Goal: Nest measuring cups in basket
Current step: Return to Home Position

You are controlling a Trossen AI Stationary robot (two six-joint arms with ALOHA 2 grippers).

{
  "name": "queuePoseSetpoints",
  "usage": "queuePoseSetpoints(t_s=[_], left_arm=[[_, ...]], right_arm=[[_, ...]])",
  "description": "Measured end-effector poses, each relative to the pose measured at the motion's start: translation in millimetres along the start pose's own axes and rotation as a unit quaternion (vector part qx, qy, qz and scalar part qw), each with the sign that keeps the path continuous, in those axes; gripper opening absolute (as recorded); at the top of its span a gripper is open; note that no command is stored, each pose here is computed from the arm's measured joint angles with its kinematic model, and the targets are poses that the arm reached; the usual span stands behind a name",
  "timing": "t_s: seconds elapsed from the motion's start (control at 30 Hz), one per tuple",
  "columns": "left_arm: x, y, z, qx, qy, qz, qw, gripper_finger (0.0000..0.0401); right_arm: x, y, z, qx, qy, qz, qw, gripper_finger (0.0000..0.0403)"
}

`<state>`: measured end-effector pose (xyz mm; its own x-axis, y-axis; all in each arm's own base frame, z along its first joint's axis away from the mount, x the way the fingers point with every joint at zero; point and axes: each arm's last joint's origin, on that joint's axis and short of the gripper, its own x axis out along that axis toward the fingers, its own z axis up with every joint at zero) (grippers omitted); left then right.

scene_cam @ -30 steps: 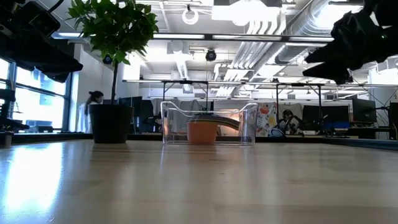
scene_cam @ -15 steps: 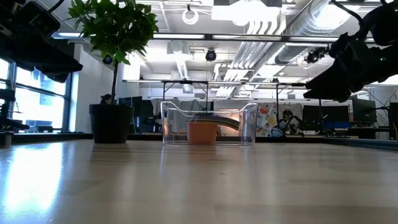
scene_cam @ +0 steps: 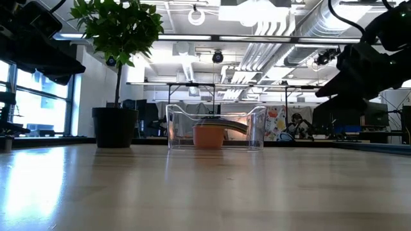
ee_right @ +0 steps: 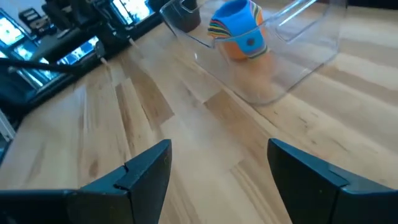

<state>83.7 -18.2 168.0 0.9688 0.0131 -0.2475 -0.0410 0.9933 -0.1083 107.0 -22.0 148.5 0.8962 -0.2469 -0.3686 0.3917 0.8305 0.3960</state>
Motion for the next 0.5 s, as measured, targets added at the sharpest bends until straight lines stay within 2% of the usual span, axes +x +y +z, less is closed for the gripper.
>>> queuePoseSetpoints(t_s=[0.13, 0.5], left_arm=[[0.0, 0.0, 0.0, 0.0, 0.0, 0.0, 1.0, 0.0062], [0.0, 0.0, 0.0, 0.0, 0.0, 0.0, 1.0, 0.0062]], right_arm=[[0.0, 0.0, 0.0, 0.025, 0.0, 0.0, 1.0, 0.0256], [0.0, 0.0, 0.0, 0.023, 0.0, 0.0, 1.0, 0.0256]])
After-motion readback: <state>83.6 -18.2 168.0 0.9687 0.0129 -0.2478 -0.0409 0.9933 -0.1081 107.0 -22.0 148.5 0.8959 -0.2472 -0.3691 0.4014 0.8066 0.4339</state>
